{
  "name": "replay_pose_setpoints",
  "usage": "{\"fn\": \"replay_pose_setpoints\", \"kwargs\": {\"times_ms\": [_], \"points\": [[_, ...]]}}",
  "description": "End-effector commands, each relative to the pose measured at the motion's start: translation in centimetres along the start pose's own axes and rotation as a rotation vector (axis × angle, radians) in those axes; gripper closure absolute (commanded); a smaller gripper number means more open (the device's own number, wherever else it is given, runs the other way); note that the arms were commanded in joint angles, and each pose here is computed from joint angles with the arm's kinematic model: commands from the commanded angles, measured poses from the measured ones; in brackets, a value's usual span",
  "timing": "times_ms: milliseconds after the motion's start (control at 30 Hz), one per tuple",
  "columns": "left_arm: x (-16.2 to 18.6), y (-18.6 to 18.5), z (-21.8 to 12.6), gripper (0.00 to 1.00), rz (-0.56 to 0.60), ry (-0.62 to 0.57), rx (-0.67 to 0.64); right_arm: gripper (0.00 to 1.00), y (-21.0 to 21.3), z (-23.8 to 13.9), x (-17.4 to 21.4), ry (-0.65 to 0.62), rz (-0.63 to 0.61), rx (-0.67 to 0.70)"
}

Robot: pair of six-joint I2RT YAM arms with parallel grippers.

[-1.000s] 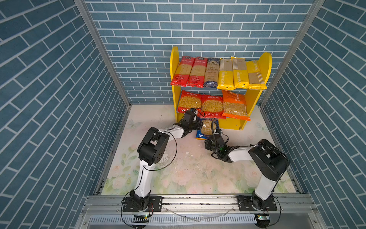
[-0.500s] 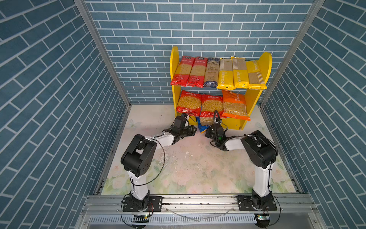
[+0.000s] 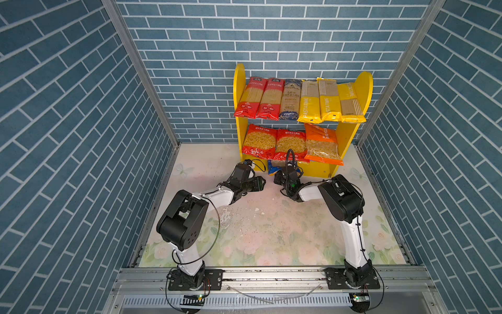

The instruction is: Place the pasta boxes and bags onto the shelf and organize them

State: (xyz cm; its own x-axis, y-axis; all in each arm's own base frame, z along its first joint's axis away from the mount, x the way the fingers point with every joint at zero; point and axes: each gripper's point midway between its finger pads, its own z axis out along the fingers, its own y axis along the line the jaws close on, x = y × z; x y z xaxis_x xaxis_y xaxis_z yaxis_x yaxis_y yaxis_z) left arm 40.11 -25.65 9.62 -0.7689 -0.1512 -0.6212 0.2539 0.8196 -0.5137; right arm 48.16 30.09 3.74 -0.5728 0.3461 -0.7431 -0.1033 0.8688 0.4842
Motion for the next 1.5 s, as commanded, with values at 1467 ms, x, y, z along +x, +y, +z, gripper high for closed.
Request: {"fn": "replay_pose_setpoints", "kwargs": {"times_ms": [1467], "points": [[-0.5,-2.3,2.4,0.37,0.053,-0.006,0.059,0.70,-6.1,-13.3,-1.6,0.011,0.202,-0.053]]}}
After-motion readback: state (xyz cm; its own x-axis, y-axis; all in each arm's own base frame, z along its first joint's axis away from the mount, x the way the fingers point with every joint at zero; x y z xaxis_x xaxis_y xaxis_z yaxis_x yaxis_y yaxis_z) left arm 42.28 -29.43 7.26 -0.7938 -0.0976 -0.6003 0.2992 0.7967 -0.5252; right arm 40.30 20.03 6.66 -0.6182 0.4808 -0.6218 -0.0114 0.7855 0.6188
